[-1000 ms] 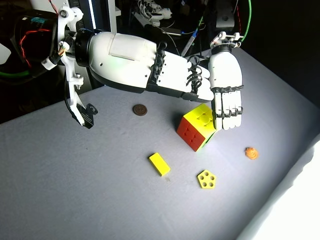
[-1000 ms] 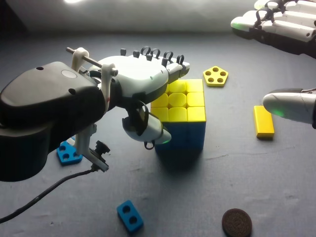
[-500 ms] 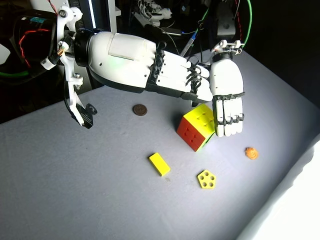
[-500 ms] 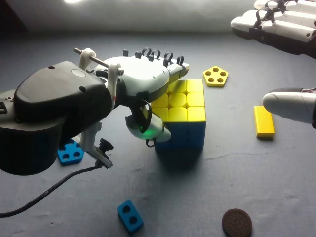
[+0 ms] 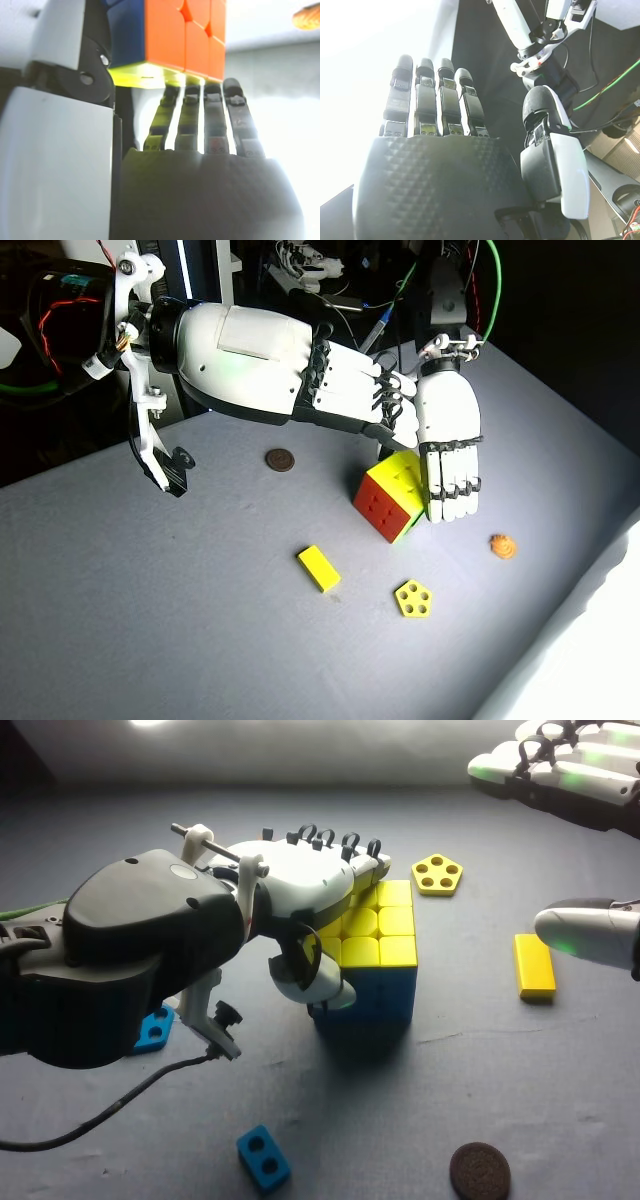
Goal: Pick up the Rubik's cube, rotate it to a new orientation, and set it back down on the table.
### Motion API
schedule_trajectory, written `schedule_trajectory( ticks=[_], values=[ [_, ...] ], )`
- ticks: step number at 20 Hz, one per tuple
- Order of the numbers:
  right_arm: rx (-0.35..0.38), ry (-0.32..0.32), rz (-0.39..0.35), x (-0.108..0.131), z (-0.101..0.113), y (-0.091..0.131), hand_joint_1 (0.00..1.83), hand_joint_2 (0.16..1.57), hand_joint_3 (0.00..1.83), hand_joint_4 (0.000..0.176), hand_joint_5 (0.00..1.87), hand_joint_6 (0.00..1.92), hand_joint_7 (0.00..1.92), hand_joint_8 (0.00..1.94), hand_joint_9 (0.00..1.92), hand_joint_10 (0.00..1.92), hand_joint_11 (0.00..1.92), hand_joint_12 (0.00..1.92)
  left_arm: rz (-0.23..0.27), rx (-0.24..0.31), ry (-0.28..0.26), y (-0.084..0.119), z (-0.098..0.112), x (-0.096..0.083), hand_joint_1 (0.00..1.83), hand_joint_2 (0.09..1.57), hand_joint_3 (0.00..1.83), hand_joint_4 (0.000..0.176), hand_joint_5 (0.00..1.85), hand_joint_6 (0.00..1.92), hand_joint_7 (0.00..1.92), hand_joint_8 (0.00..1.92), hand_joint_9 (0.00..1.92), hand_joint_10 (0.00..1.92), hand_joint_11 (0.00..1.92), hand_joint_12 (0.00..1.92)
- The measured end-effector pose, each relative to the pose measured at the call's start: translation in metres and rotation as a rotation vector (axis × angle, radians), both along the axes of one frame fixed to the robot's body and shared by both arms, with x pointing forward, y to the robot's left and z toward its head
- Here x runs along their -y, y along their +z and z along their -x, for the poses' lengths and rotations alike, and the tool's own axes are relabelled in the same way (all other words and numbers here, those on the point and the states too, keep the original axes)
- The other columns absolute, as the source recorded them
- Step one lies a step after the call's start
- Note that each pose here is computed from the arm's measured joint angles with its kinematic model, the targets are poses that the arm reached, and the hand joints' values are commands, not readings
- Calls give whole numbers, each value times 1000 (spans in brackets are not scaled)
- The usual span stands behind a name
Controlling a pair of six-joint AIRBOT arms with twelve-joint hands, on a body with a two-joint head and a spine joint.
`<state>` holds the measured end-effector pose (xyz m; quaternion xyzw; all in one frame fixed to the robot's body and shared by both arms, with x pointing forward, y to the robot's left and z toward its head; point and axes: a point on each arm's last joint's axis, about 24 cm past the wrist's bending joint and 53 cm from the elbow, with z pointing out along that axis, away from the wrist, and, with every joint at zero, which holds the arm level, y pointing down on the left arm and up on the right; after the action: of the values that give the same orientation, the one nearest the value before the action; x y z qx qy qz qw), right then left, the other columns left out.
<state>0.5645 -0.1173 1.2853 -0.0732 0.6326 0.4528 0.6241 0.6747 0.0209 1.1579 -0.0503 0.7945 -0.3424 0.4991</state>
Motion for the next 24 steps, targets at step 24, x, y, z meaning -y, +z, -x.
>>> schedule_trajectory(
  ticks=[24],
  values=[
    [-20,-12,14,5,0,-8,50,1312,0,0,93,5,168,5,143,7,0,309,-40,-13,36,-16,-15,-15,1012,959,0,0,0,0,0,0,0,0,0,0]
  ],
)
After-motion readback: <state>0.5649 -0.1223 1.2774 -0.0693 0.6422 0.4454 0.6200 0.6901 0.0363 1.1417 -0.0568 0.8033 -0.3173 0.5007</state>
